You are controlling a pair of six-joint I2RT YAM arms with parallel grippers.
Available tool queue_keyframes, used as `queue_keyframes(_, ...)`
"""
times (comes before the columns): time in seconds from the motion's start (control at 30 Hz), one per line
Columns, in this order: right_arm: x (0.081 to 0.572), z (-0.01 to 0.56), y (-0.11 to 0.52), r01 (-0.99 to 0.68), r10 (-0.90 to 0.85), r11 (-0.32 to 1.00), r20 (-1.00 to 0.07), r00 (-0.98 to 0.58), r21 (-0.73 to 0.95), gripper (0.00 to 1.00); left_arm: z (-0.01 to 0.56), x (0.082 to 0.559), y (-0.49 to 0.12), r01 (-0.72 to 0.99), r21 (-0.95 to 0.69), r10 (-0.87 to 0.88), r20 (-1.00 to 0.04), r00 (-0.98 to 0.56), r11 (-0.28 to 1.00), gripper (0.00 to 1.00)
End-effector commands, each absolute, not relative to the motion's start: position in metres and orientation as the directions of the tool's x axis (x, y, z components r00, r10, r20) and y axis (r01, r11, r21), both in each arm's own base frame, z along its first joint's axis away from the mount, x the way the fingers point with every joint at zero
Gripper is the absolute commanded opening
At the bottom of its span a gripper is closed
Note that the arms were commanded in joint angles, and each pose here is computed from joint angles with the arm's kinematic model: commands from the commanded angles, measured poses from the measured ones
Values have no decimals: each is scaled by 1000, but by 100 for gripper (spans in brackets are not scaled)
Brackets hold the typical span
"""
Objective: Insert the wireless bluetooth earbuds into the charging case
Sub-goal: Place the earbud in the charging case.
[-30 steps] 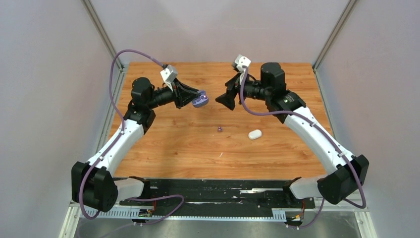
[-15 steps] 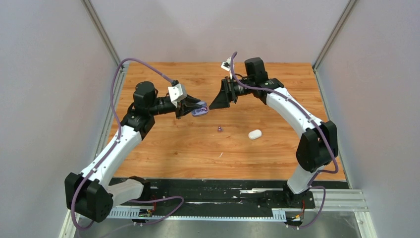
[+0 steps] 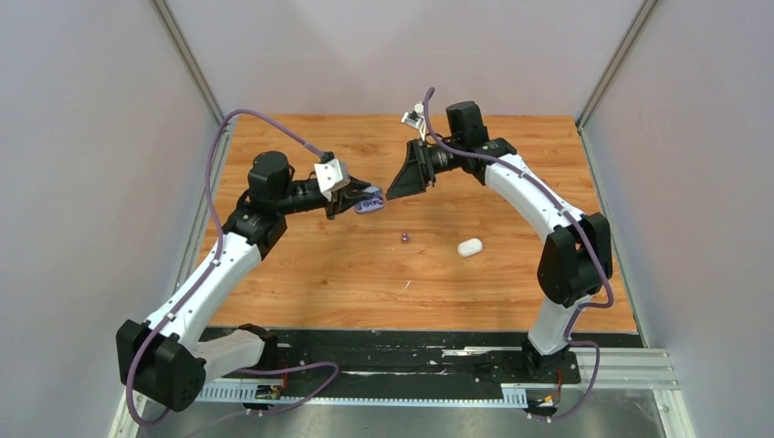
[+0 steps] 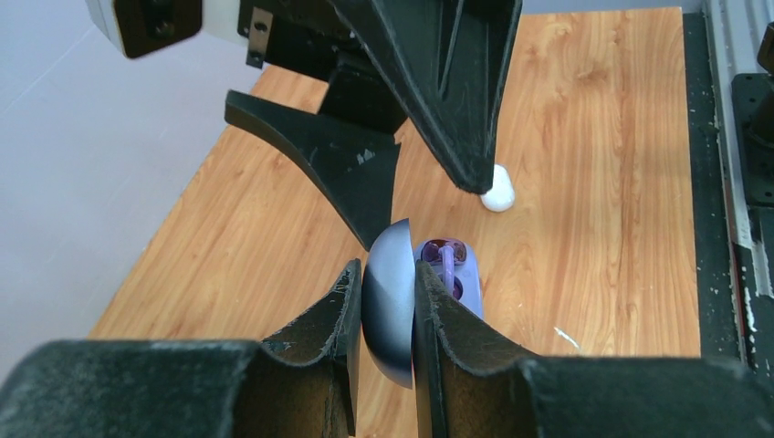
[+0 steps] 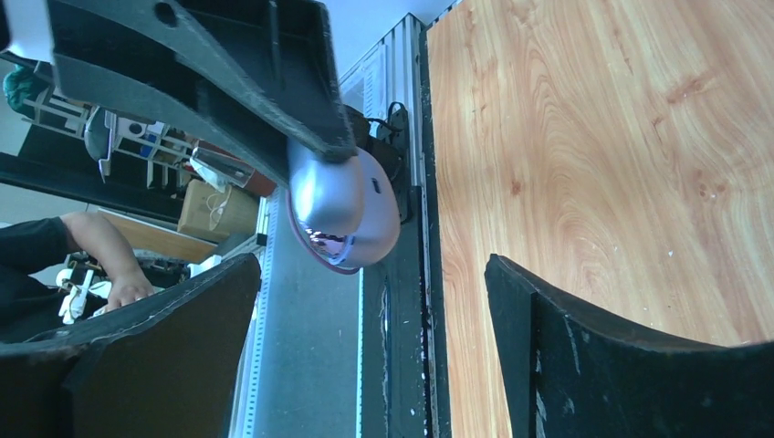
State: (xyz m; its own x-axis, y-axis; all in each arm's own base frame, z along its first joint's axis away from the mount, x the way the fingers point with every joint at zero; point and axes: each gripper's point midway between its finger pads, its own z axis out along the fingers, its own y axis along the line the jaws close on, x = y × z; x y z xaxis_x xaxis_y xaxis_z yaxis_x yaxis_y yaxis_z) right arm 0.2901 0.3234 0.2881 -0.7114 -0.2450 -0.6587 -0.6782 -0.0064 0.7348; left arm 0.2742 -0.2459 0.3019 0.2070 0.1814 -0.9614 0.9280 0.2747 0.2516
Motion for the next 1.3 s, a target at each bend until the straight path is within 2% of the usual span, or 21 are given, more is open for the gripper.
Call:
queue_keyframes(0.0,296,293,330,-688,-238,2,-668,-705,726,93,339,282,-250,901,298,120,-954,274,314,0)
queue_keyframes(0.43,296,290,334,-699,-240,7,-678,-695,715,94,344,286,-255,909,249,83,-969,235,334,0)
queue_keyframes(0.6,302,283,335,-679,-232,41,-654,-720,733,94,346,281,-256,915,248,75,-969,236,318,0)
queue_keyframes(0.77,315,270,329,-612,-204,104,-586,-784,784,93,348,280,-255,914,246,70,-969,236,324,0)
queue_keyframes(1.17,308,261,323,-599,-204,119,-571,-795,792,92,349,285,-253,907,205,51,-978,201,367,0)
queue_keyframes(1.27,304,272,323,-619,-210,81,-594,-776,781,92,345,285,-252,907,202,56,-979,195,369,0)
